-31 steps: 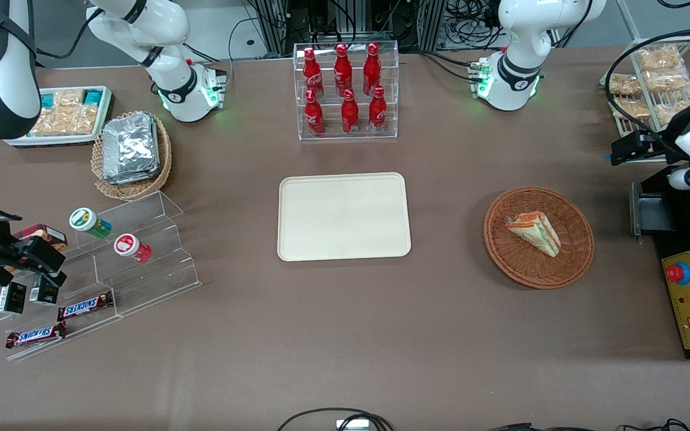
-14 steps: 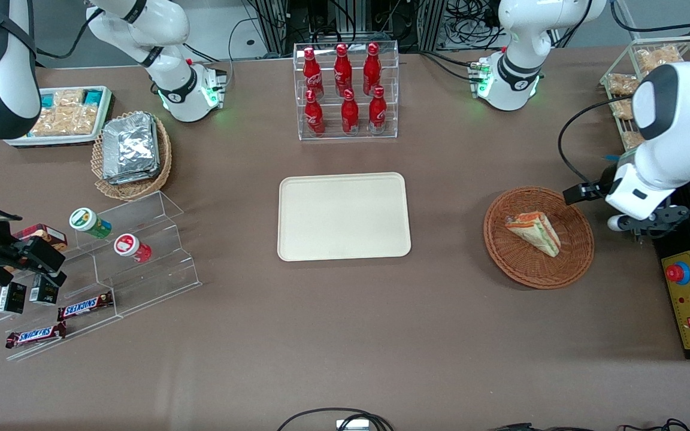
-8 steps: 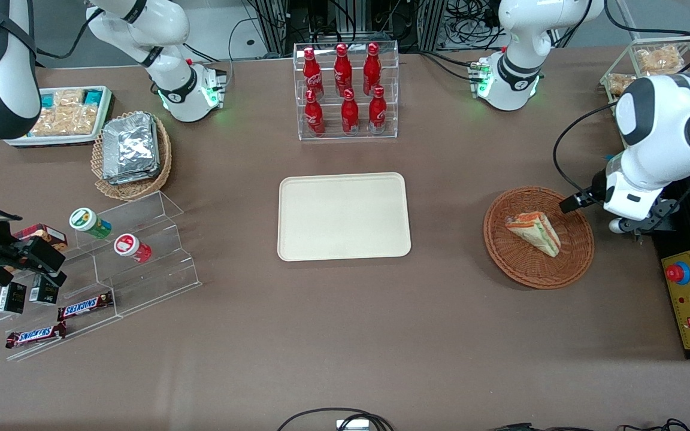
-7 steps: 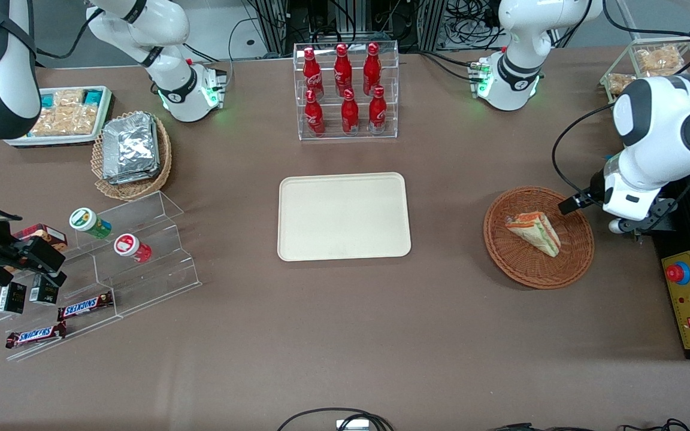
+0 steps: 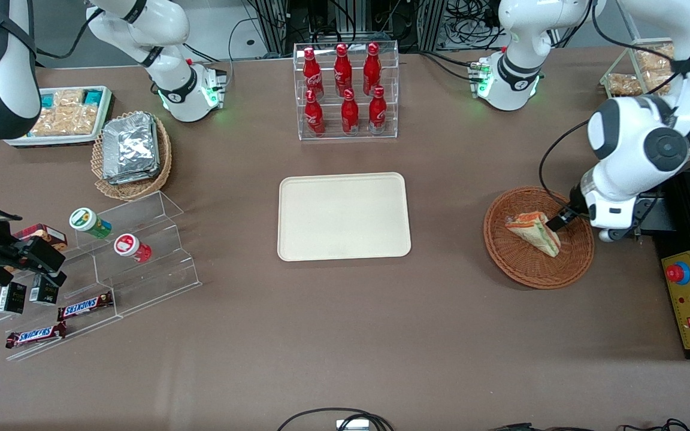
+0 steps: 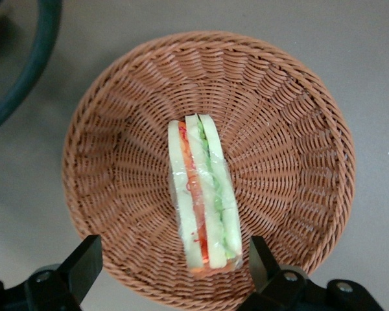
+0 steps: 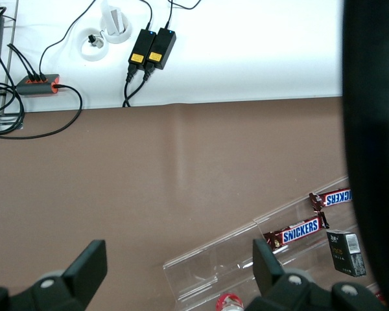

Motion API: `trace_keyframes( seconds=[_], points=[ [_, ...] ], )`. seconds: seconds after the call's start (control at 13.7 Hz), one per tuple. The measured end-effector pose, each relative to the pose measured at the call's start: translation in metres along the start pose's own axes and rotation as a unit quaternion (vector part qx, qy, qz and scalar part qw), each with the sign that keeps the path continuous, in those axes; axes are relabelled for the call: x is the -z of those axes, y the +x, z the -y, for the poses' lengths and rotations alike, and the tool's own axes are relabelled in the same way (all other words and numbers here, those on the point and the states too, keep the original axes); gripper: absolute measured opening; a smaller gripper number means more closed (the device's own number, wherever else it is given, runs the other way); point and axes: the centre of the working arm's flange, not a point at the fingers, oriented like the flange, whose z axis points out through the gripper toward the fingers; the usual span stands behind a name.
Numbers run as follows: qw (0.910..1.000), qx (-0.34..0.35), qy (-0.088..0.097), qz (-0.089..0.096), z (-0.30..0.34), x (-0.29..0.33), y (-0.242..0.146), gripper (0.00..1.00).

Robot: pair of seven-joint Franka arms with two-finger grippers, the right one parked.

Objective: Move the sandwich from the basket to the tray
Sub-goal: 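Lower the left gripper around the sandwich and close on it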

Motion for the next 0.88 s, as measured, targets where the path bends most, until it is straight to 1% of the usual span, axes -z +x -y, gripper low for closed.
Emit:
trace_keyframes(
  seconds=[0.29,0.51,0.88],
  points=[
    [0.9996,0.030,-0.001,0.002,-0.008,-0.025,-0.005,1.00],
    [0.9985,0.053,-0.012,-0.006,-0.007,-0.039,-0.007,1.00],
    [0.9969,0.076,-0.019,-0.007,-0.012,-0.067,-0.012,1.00]
  ],
)
